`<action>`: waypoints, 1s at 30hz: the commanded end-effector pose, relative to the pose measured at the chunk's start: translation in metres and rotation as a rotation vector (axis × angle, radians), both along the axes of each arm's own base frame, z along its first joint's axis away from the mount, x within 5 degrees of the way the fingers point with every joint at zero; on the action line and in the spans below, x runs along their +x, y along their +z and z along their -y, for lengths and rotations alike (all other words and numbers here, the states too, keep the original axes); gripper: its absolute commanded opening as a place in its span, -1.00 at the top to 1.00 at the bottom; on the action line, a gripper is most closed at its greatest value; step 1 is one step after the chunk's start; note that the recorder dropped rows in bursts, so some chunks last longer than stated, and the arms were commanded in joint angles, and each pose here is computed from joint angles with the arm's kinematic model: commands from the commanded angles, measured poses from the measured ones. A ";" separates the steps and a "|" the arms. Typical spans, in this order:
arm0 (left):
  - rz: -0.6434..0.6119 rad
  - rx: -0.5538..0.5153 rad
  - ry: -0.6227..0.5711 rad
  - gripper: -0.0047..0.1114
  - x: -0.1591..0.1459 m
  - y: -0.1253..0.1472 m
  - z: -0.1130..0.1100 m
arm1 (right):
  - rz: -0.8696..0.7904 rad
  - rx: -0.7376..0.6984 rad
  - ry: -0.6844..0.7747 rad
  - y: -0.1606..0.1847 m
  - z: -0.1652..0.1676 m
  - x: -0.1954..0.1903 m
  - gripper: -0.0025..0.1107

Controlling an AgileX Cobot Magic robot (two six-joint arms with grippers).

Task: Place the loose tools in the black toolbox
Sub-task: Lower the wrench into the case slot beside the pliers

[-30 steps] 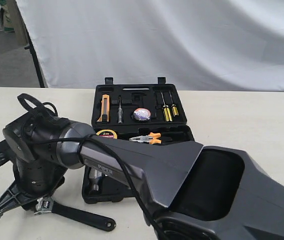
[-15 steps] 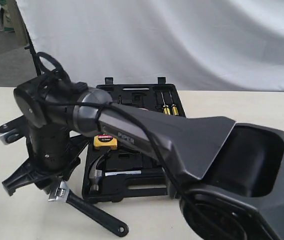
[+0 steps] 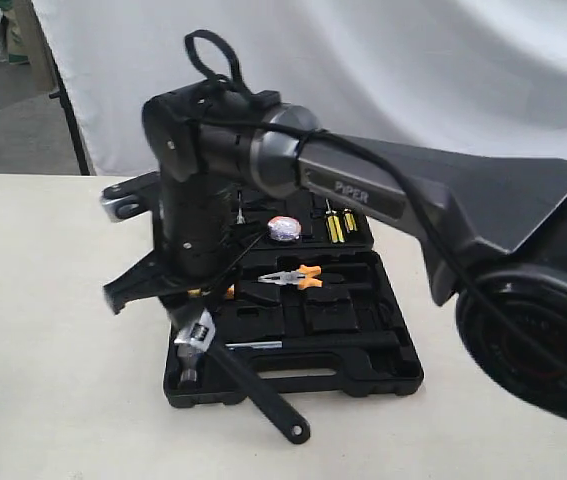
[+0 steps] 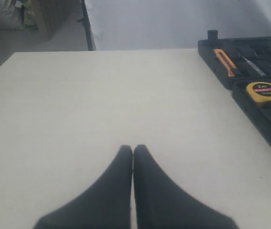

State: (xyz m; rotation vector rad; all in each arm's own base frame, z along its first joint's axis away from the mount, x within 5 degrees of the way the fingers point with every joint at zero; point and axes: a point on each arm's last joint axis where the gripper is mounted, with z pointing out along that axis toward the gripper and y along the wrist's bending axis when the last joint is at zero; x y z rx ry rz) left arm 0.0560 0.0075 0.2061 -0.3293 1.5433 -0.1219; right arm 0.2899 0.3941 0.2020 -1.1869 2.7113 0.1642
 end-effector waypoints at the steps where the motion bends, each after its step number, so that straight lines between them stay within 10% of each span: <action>1: 0.013 0.002 0.026 0.91 -0.001 0.002 -0.001 | 0.016 -0.010 -0.082 0.004 0.032 0.036 0.96; 20: 0.013 0.002 0.026 0.91 -0.001 0.002 -0.001 | 0.199 -0.013 0.317 -0.026 0.051 0.087 0.96; 30: 0.013 0.002 0.026 0.91 -0.001 0.002 -0.001 | 0.128 0.035 -0.011 -0.007 0.057 0.082 0.93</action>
